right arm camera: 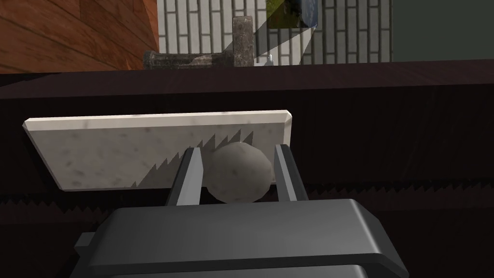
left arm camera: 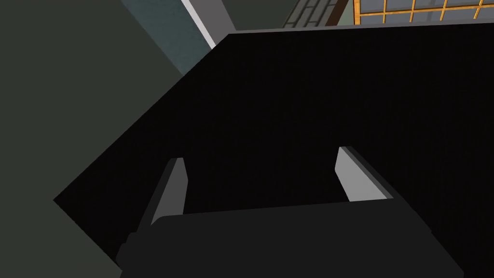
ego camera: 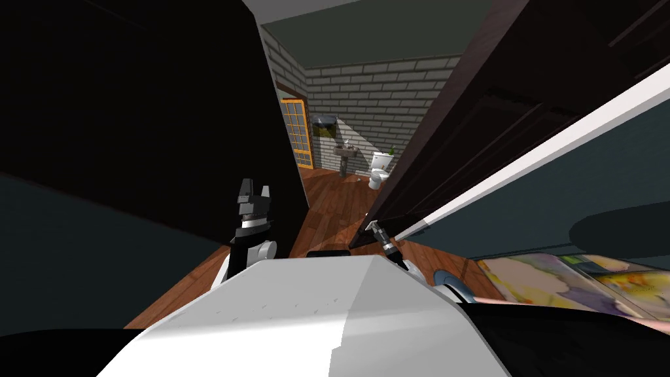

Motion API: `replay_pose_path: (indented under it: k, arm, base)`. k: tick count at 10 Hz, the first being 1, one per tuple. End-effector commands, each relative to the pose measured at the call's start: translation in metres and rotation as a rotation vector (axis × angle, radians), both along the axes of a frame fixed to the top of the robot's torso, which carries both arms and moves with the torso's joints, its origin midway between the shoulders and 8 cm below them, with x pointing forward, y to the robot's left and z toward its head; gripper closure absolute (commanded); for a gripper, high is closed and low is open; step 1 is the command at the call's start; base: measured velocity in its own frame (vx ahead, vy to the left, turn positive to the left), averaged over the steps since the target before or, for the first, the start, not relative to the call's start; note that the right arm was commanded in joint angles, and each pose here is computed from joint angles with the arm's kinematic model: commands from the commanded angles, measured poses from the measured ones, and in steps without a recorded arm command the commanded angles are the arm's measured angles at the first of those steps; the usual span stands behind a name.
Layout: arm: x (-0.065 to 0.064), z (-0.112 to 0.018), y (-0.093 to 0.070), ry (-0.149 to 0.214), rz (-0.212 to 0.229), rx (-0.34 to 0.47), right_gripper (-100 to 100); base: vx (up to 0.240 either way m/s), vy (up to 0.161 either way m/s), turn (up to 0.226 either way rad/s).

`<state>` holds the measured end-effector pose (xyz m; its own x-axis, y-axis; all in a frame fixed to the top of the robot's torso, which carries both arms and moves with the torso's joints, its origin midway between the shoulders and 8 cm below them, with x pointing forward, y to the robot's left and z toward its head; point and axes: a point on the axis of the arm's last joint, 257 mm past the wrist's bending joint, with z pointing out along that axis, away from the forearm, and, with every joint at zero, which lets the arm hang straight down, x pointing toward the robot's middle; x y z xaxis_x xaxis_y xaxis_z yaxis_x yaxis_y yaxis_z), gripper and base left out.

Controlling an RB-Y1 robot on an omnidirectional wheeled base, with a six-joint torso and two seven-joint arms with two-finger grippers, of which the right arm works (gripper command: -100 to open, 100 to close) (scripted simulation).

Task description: Pull the door open

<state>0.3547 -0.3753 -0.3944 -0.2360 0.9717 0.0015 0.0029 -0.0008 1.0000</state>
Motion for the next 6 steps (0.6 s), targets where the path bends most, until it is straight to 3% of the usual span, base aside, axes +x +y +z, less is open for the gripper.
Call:
replay_pose_path:
  k: [1,2,3,6]
  arm:
    - [-0.0094,0.0021,-0.0046,-0.003,0.014,-0.001,100]
    - [-0.0137,0.0026,-0.0056,-0.003,0.021,-0.001,100]
    - [-0.0088,0.0039,-0.0025,-0.007,0.019,0.0,100]
    - [-0.0131,0.0021,-0.0036,-0.002,0.024,0.0,100]
  base:
    - [-0.193,-0.084,0.127]
    - [-0.207,-0.065,0.104]
    - [-0.087,-0.025,0.01]
    - [-0.189,-0.095,0.184]
